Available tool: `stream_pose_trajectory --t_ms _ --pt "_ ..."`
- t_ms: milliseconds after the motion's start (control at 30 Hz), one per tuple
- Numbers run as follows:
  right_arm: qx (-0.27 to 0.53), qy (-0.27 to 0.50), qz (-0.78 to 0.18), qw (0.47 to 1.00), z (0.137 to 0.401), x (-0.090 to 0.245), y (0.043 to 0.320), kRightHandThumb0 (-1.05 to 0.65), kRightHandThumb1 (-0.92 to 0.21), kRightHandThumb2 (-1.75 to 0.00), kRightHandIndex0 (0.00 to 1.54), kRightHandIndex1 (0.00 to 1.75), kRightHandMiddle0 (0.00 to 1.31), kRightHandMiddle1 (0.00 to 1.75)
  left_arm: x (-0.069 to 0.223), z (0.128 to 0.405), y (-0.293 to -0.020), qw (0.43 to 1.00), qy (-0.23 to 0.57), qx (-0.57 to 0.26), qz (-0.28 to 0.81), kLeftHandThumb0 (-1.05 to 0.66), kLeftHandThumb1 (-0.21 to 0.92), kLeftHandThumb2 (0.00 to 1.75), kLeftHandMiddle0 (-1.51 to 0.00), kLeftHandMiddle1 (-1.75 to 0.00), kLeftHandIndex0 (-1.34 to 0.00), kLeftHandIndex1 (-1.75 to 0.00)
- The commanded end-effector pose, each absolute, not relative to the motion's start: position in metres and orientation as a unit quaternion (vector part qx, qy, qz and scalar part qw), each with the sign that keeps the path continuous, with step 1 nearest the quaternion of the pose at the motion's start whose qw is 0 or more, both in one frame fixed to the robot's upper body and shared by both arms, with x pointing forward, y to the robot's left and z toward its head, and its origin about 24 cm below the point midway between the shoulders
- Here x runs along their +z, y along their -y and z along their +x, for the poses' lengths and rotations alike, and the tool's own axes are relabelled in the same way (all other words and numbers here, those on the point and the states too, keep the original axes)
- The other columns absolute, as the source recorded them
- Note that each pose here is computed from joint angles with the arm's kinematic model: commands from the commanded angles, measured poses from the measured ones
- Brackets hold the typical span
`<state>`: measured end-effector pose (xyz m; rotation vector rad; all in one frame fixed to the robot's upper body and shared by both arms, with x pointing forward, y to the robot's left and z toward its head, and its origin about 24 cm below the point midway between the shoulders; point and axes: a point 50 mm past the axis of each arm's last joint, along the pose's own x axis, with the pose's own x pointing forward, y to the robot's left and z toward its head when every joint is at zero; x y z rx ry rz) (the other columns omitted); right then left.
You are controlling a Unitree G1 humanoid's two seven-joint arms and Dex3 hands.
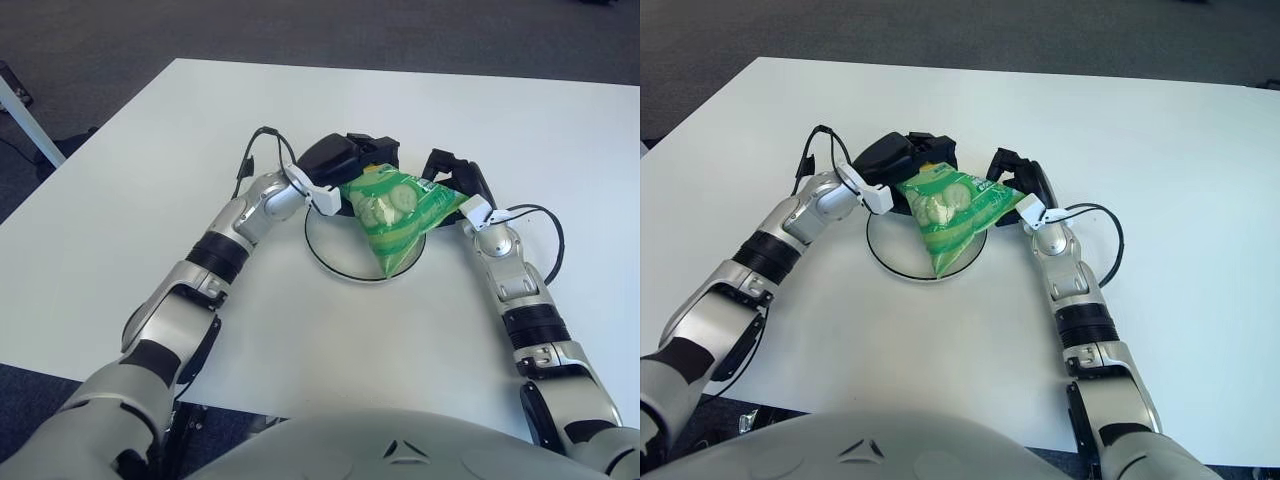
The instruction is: Put the snack into the plate.
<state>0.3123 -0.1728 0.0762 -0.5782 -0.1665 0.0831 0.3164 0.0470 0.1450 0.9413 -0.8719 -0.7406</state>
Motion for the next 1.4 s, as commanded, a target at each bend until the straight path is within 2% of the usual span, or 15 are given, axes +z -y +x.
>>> stream_pose_trajectory --t_ms 0,700,833,967,1033,1100,1133,1167,1200,1233,1333,1367 --pt "0.059 -0.010 -0.284 0.957 0.299 0.039 0.176 -0.51 -0.24 -1.41 1.32 1.75 0.68 1.75 0.122 0.315 -0.049 0.739 0.340 -0.367 0.452 0.00 0.04 1.60 -0.85 -1.64 -0.59 -1.75" --pt "0.060 -0.020 -0.277 0.959 0.300 0.039 0.175 -0.51 -0.24 -1.41 1.31 1.75 0.68 1.75 0.111 0.313 -0.048 0.736 0.299 -0.408 0.450 0.00 0.06 1.60 -0.83 -1.68 -0.57 -1.75" --pt "0.063 -0.022 -0.274 0.959 0.300 0.039 0.176 -0.51 -0.25 -1.40 1.30 1.75 0.67 1.75 0.111 0.311 -0.049 0.723 0.307 -0.426 0.449 0.00 0.06 1.60 -0.83 -1.67 -0.57 -1.75" --pt "0.064 -0.022 -0.276 0.959 0.301 0.038 0.176 -0.51 -0.25 -1.39 1.30 1.75 0.67 1.75 0.118 0.310 -0.051 0.674 0.300 -0.462 0.493 0.00 0.02 1.63 -0.86 -1.72 -0.62 -1.69" --pt "0.064 -0.021 -0.277 0.959 0.301 0.038 0.176 -0.51 -0.25 -1.39 1.30 1.75 0.67 1.75 0.122 0.311 -0.051 0.662 0.293 -0.471 0.504 0.00 0.11 1.54 -0.71 -1.73 -0.60 -1.72" --pt "0.064 -0.021 -0.278 0.958 0.301 0.038 0.176 -0.51 -0.25 -1.40 1.30 1.75 0.67 1.75 0.130 0.312 -0.052 0.644 0.278 -0.486 0.521 0.00 0.19 1.46 -0.62 -1.74 -0.56 -1.74" --pt "0.064 -0.020 -0.278 0.958 0.301 0.038 0.176 -0.51 -0.25 -1.40 1.31 1.75 0.67 1.75 0.133 0.312 -0.052 0.634 0.270 -0.494 0.530 0.18 0.20 1.45 -0.65 -1.74 -0.36 -1.68" --pt "0.064 -0.020 -0.279 0.958 0.300 0.038 0.176 -0.51 -0.25 -1.40 1.31 1.75 0.67 1.75 0.136 0.312 -0.052 0.613 0.256 -0.510 0.546 0.24 0.20 1.45 -0.66 -1.74 -0.29 -1.66" --pt "0.064 -0.020 -0.279 0.958 0.301 0.038 0.177 -0.51 -0.25 -1.40 1.31 1.75 0.67 1.75 0.137 0.312 -0.053 0.599 0.246 -0.521 0.557 -0.11 0.28 1.26 -0.48 -1.73 -0.18 -1.46" --pt "0.064 -0.021 -0.279 0.958 0.301 0.038 0.177 -0.51 -0.25 -1.40 1.31 1.75 0.67 1.75 0.139 0.312 -0.053 0.585 0.240 -0.531 0.565 -0.34 0.36 1.10 -0.36 -1.72 -0.12 -1.32" --pt "0.064 -0.021 -0.279 0.958 0.301 0.037 0.177 -0.51 -0.25 -1.40 1.32 1.75 0.67 1.75 0.141 0.311 -0.053 0.561 0.229 -0.551 0.574 -0.66 0.48 0.84 -0.22 -1.60 -0.04 -1.05" --pt "0.064 -0.021 -0.279 0.958 0.301 0.037 0.177 -0.51 -0.25 -1.40 1.32 1.75 0.67 1.75 0.144 0.310 -0.054 0.552 0.228 -0.560 0.574 -0.70 0.49 0.81 -0.21 -1.58 -0.03 -1.01"
